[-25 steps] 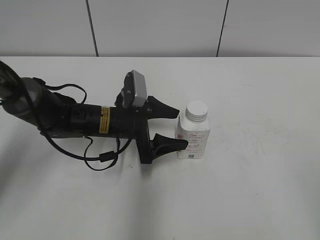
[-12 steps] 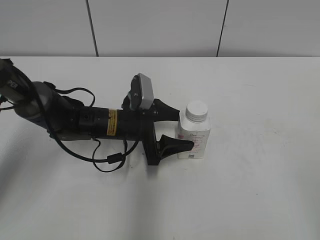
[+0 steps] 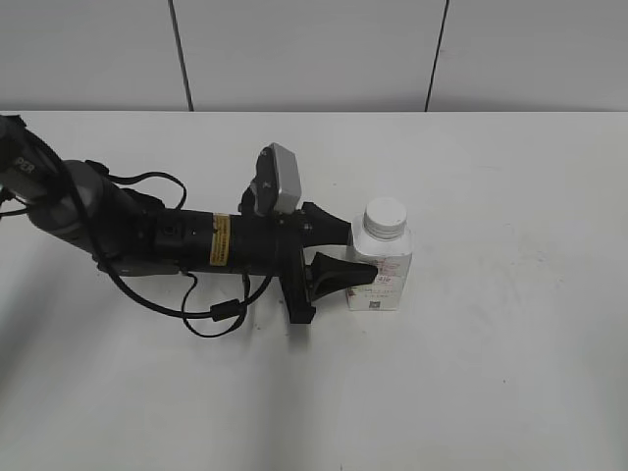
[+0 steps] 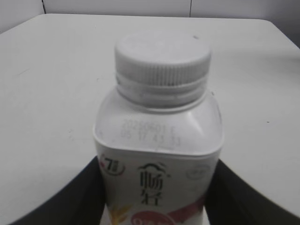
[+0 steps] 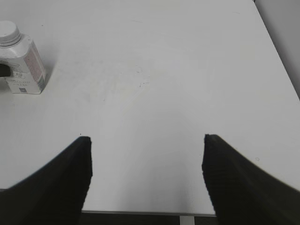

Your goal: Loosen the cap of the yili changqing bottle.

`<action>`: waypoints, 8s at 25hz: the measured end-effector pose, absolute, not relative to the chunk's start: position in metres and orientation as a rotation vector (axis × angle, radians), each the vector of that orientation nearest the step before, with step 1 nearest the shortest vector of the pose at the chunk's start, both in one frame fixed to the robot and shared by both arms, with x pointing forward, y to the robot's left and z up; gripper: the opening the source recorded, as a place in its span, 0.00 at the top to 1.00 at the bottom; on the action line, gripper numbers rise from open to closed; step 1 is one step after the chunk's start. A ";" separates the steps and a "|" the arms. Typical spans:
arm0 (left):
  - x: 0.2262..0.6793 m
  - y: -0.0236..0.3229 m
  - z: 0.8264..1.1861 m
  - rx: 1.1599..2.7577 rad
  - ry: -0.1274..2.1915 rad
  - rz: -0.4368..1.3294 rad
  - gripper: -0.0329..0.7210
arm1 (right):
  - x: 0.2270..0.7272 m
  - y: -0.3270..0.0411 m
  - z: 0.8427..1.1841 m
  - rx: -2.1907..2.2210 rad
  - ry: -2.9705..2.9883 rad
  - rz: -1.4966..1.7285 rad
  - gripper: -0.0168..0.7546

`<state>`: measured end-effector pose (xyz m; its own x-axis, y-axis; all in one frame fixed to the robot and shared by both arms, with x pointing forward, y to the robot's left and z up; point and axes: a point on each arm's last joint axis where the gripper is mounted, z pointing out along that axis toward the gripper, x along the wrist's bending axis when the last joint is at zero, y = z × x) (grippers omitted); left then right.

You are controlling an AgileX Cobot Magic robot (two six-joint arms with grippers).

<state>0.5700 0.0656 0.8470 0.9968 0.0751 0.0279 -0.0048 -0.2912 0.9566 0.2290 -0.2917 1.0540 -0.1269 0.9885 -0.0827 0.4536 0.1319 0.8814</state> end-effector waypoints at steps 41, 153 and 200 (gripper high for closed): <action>0.570 0.066 0.847 1.864 0.051 0.077 0.50 | 0.496 -0.292 1.044 2.084 2.232 0.276 0.45; 0.571 0.066 0.846 1.875 0.055 0.083 0.51 | 0.593 -0.076 0.989 -0.096 3.138 0.230 0.46; 0.571 0.066 0.846 1.876 0.060 0.082 0.51 | 0.608 -0.189 1.050 1.839 2.441 0.280 0.47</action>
